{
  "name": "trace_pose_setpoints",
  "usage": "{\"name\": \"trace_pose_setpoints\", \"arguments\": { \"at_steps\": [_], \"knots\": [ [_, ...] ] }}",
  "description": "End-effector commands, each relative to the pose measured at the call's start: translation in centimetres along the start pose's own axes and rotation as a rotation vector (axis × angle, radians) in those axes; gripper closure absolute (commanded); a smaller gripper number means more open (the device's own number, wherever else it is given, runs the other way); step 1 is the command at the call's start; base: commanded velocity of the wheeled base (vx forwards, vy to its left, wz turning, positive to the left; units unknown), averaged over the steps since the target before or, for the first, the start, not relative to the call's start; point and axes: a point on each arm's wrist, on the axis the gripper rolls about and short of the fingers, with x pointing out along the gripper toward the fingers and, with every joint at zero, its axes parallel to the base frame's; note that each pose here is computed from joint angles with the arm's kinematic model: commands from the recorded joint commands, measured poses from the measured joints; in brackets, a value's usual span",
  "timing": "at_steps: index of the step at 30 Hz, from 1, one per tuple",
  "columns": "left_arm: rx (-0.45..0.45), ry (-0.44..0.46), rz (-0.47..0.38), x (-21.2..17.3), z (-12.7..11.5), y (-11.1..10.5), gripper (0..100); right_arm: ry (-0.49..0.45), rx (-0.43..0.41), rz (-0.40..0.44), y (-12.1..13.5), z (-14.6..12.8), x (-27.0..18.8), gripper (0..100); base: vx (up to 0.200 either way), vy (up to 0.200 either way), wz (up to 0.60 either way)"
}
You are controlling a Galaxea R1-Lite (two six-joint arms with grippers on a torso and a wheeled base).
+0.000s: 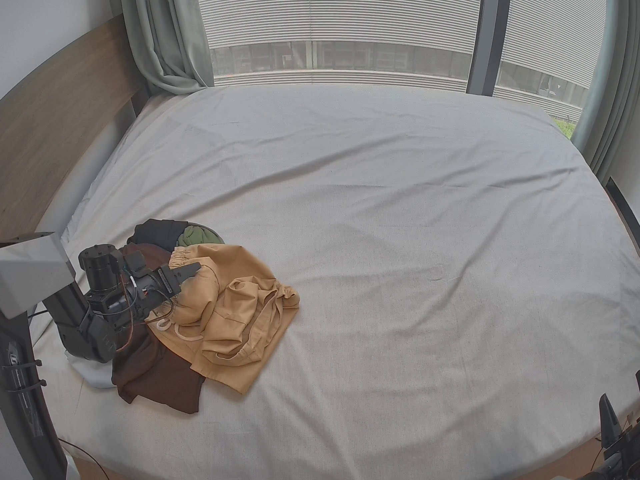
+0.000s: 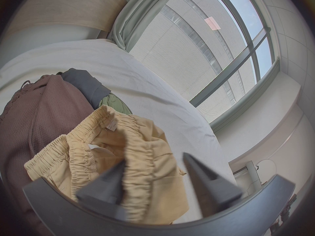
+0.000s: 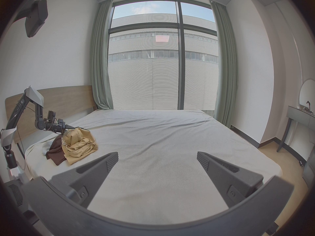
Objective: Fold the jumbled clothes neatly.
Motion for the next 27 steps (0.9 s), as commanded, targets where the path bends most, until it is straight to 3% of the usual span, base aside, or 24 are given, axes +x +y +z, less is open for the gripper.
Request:
{"name": "trace_pose_setpoints", "arguments": {
  "at_steps": [1, 11, 18, 27],
  "knots": [
    [-0.006, 0.015, 0.006, 0.1, -0.5, 0.2, 100, 0.001, 0.000, 0.000, 0.0, -0.5, 0.0, 0, 0.000, 0.000, 0.00],
    [0.007, -0.003, -0.035, -0.1, -0.7, -0.9, 100, 0.001, 0.000, 0.000, 0.0, -0.5, 0.0, 0, 0.000, 0.000, 0.00],
    [-0.136, -0.033, -0.146, -1.2, 0.9, -5.2, 100, 0.001, 0.001, 0.000, 0.0, -0.5, 0.0, 0, 0.000, 0.000, 0.00],
    [-0.192, -0.063, -0.238, -1.8, 2.3, -8.4, 100, 0.001, 0.001, 0.000, 0.0, -0.5, 0.0, 0, 0.000, 0.000, 0.00]
  ]
}}
